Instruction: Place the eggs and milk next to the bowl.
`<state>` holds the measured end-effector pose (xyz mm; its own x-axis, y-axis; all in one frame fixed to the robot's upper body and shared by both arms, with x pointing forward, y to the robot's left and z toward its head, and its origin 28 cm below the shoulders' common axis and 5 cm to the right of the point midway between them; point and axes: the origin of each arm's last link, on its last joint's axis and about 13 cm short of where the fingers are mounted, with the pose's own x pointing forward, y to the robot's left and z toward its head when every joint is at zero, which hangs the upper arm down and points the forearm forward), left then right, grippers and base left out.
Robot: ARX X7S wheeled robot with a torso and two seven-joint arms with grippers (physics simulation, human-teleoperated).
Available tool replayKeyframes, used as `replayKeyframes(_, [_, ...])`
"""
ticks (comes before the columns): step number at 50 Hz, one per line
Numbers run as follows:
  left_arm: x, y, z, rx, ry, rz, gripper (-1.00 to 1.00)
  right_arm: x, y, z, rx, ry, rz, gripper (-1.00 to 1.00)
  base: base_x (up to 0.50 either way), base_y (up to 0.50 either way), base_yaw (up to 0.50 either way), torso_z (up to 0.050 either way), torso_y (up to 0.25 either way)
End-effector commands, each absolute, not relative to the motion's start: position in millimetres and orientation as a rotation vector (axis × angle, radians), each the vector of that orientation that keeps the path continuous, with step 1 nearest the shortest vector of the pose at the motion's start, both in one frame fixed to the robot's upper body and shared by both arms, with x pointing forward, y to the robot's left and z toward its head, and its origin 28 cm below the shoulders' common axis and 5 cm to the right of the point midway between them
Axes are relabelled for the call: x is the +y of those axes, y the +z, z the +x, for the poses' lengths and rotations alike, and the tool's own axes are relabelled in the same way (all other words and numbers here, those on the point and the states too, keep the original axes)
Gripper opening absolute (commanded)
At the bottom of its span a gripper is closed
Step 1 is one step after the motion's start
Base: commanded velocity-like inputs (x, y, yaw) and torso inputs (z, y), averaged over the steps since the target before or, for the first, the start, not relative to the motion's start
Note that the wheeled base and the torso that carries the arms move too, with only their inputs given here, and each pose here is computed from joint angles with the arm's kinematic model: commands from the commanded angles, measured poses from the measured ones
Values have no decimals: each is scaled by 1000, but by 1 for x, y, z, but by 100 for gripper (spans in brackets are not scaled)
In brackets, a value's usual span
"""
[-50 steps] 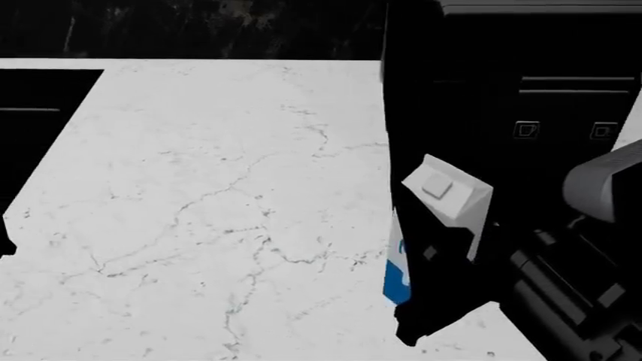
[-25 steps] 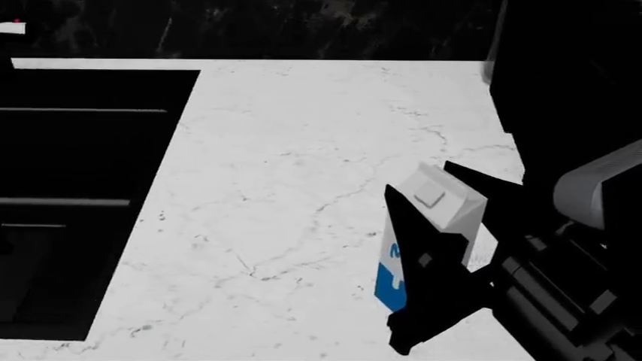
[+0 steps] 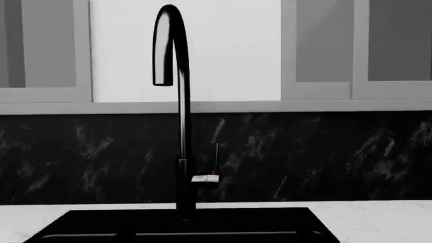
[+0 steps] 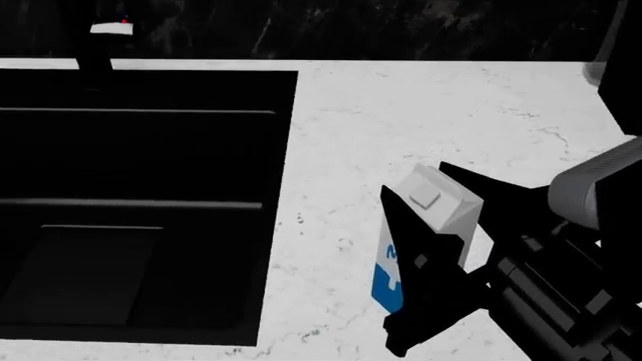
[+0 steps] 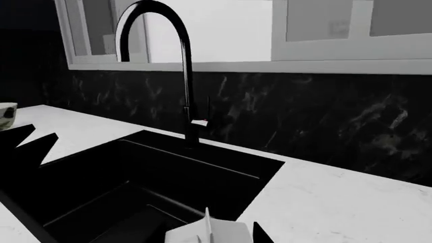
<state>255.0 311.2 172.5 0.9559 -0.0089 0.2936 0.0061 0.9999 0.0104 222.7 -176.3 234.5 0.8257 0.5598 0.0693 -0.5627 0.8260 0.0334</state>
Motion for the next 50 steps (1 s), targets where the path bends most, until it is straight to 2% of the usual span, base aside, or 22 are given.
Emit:
replayKeyframes(1, [311,172,254,-299,-17,1,100,-178,241,220,-84,597,38,-100,0,500,0,0,0])
replayKeyframes(50, [312,172,253,-304,-19,-6,100,-177,240,220,-78,620,34,-100,0,500,0,0,1])
